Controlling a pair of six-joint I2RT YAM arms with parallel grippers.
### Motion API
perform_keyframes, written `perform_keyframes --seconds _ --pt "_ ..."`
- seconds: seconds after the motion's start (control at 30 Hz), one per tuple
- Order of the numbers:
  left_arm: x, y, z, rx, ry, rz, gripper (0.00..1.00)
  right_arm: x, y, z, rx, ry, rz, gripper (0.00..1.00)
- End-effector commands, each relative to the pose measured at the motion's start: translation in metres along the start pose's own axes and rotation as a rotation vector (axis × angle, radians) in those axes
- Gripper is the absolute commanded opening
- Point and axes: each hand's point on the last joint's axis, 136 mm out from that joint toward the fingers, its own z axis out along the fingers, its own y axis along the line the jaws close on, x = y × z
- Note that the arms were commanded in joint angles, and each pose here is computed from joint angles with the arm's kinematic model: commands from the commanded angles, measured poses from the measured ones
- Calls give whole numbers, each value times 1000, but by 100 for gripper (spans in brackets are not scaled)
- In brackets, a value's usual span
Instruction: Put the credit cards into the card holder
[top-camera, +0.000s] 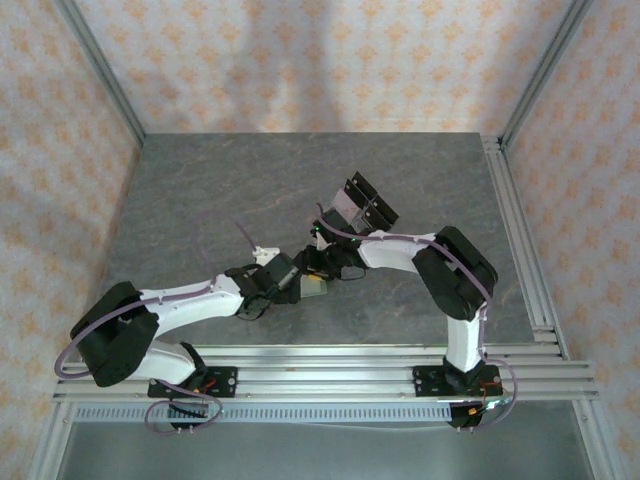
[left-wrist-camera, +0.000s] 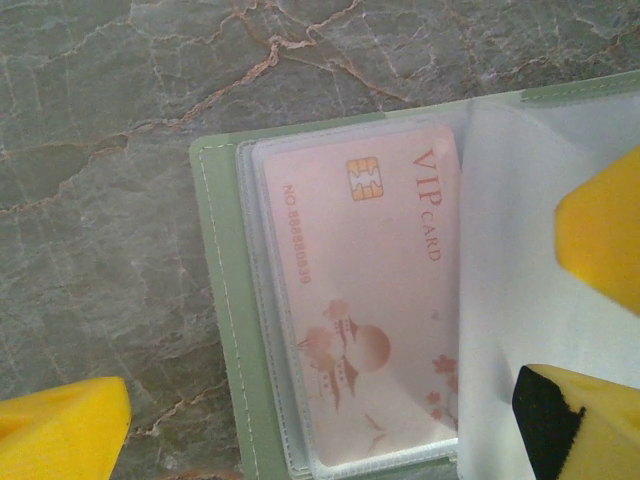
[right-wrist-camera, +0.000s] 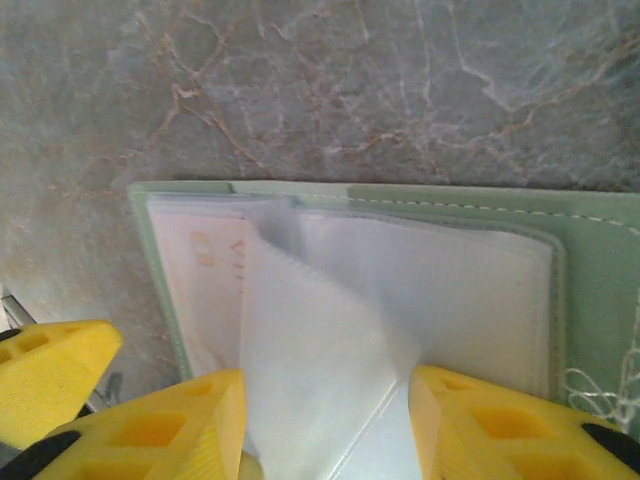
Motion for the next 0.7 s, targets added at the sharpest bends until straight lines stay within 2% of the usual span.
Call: perform_keyframes --seconds 0.0,0.2,0.4,0.5,0.67 --pt "-3 6 -3 -20 -36 -1 100 -4 13 2 -31 -9 -13 47" --pt "-8 7 -10 -14 -51 -15 100 -3 30 -2 -63 -7 -36 47" --pt "-24 22 -44 0 -139 -80 100 -2 59 -3 -108 -4 -64 47" --pt "-30 36 -60 -1 -188 -135 100 0 70 5 -118 13 -79 47" --pt "-31 52 -70 -18 -208 -197 100 1 73 31 -120 47 -67 47"
